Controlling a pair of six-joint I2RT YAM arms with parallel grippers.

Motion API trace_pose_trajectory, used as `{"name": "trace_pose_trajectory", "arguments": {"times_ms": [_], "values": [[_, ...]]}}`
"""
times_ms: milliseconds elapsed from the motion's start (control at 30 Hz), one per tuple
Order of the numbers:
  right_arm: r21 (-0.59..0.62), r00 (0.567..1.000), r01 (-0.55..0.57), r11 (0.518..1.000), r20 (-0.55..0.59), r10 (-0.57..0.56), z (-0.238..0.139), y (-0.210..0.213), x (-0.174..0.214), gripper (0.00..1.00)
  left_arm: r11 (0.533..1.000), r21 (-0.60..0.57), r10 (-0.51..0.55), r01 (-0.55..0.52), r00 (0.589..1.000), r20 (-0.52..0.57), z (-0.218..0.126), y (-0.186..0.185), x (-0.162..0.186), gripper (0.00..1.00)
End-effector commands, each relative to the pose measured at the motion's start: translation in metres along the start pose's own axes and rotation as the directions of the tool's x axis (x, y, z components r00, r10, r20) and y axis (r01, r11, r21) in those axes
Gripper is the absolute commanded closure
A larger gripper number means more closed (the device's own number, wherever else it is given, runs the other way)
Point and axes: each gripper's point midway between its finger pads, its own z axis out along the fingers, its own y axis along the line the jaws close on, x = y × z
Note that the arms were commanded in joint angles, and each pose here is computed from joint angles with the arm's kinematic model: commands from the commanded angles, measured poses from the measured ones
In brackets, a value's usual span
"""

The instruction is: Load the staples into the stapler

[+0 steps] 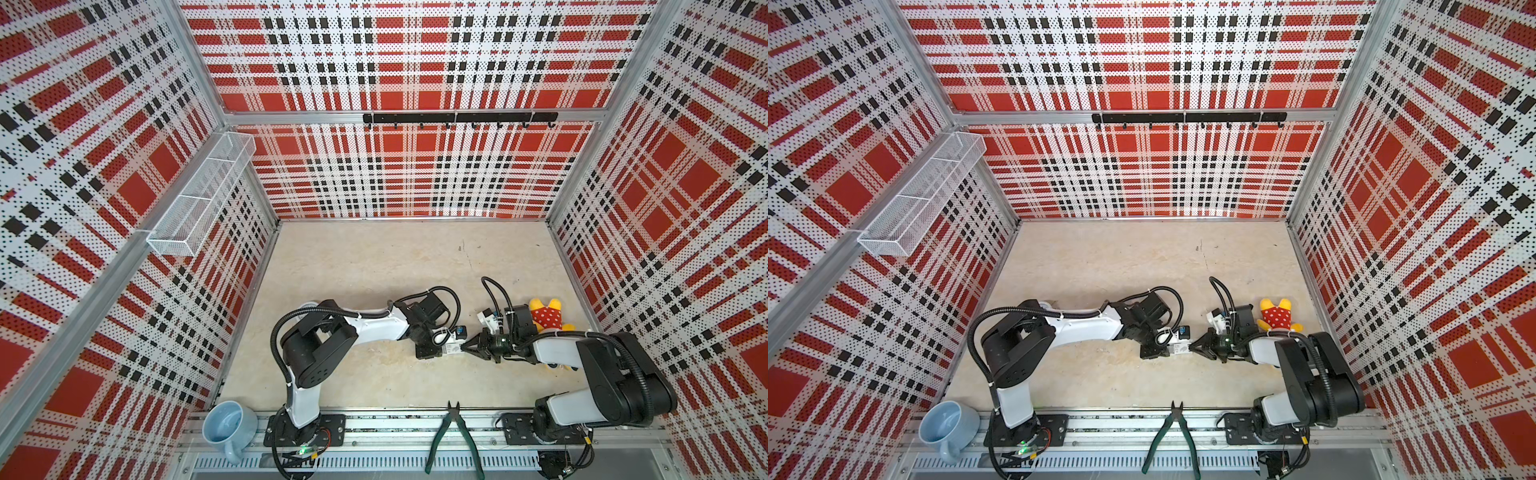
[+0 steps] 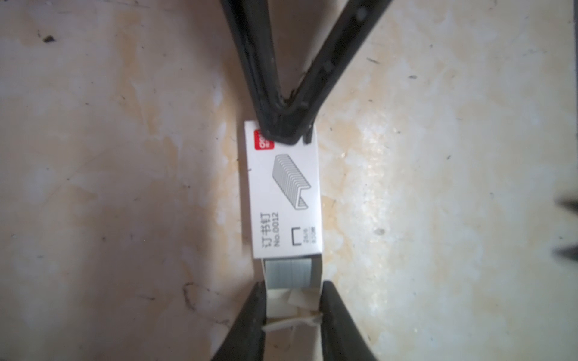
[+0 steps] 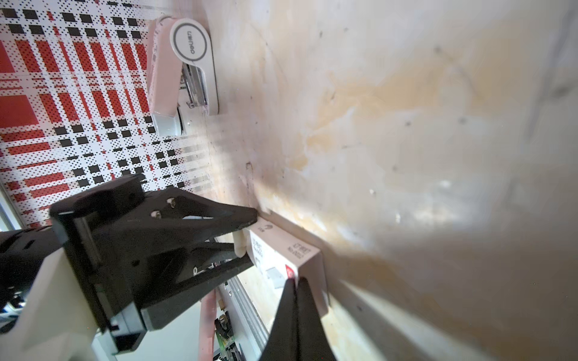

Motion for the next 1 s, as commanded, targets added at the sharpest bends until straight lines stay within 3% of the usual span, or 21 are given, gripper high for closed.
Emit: {"name": "trace_pose_trajectory", "arguments": {"times_ms": [0,467,633,767,967], "values": [[0.076,0.999,-0.006,0.997,0.038,0.003,-0.006,-0.016,0.001,1.0,1.0,0.009,-0.01,0.01,1.0,-0.019,-0.008,-0.001,0.01,0.7],[0.161,0.992,-0.031,0.986,0.126,0.011,-0.028,-0.026,-0.007,0.99,1.0,-0.008,-0.017,0.017,0.999,-0.028,-0.01,0.004,0.016,0.69],[0.178,0.988,-0.02,0.984,0.156,-0.008,-0.035,-0.022,-0.013,0.92,1.0,-0.01,-0.025,0.024,1.0,-0.014,-0.008,0.004,0.009,0.67],[0.194,0.984,-0.012,0.981,0.175,-0.023,-0.041,-0.018,-0.017,0.79,1.0,-0.014,-0.021,0.021,1.0,-0.005,-0.004,0.003,0.003,0.65],[0.232,0.977,-0.02,0.973,0.211,-0.031,-0.049,-0.02,-0.021,0.68,1.0,-0.025,-0.01,0.01,1.0,0.006,-0.001,0.004,-0.006,0.63]]}}
